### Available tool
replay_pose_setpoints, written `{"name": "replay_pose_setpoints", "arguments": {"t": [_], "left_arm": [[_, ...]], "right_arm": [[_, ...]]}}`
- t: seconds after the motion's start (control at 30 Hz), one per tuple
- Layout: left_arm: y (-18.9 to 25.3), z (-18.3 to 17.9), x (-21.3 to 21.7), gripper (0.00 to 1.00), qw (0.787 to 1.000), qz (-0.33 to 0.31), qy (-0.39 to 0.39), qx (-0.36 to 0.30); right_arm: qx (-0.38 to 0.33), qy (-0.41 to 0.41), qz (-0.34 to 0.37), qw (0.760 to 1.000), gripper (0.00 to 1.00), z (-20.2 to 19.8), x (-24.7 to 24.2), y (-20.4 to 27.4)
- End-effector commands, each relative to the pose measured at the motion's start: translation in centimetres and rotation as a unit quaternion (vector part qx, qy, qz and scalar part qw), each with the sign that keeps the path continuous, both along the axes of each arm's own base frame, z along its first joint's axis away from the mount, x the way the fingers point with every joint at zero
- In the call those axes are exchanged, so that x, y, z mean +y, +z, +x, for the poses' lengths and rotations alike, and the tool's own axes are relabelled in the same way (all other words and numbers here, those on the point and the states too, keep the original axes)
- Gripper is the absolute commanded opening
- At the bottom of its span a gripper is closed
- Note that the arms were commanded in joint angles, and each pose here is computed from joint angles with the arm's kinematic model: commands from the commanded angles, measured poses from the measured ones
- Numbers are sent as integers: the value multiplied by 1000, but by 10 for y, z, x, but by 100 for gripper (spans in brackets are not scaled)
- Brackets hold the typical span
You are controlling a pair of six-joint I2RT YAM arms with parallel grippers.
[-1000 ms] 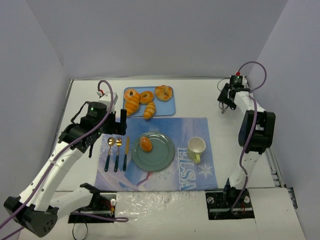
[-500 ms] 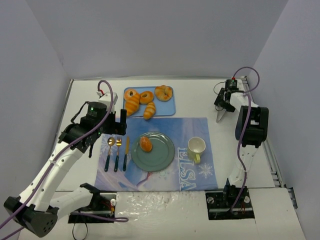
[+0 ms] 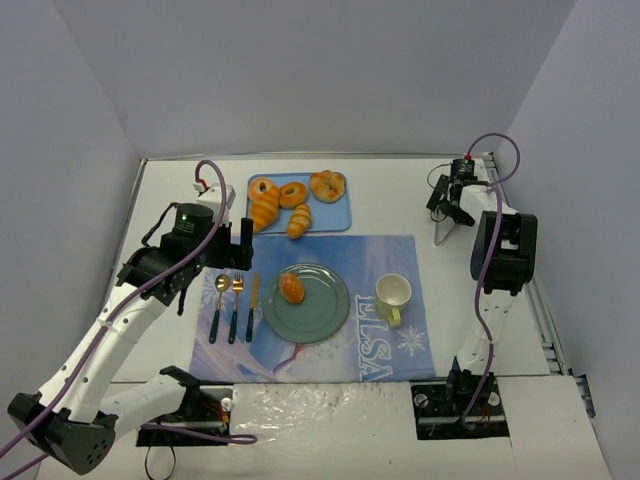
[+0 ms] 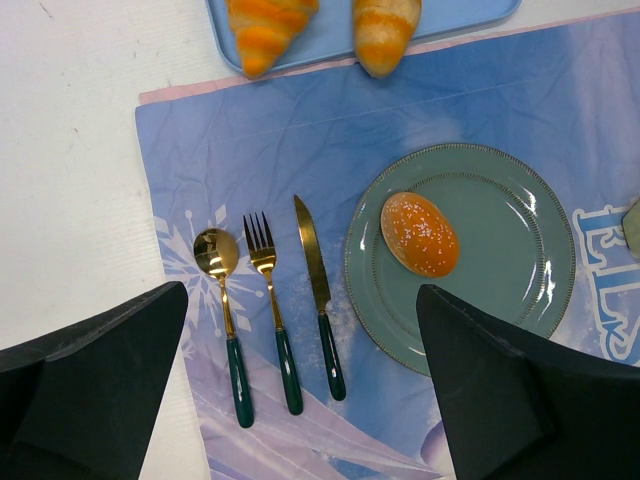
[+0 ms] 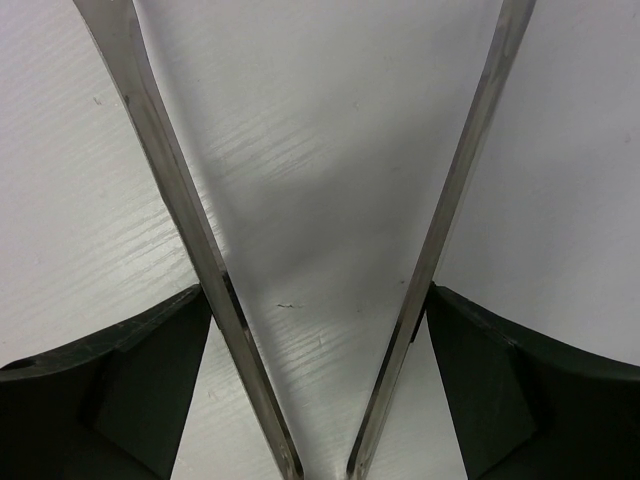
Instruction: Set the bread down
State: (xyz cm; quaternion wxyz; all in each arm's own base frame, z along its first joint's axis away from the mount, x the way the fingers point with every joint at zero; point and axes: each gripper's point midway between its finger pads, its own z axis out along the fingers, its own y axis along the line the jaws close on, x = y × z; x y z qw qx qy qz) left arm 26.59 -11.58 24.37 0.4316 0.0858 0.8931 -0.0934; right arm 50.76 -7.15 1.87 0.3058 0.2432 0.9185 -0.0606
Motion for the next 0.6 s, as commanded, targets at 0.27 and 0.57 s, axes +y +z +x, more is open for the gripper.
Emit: {"name": "replay_pose_setpoints", "arguments": {"t": [0.27, 0.57], "left_arm": [[16, 9, 0, 97, 999, -17, 9, -31], [16, 10, -1, 97, 999, -16, 9, -31]], "right_arm": [[-84, -10, -40, 996, 88, -5, -1, 96], [-138, 7, -39, 990, 89, -19, 16, 151]]}}
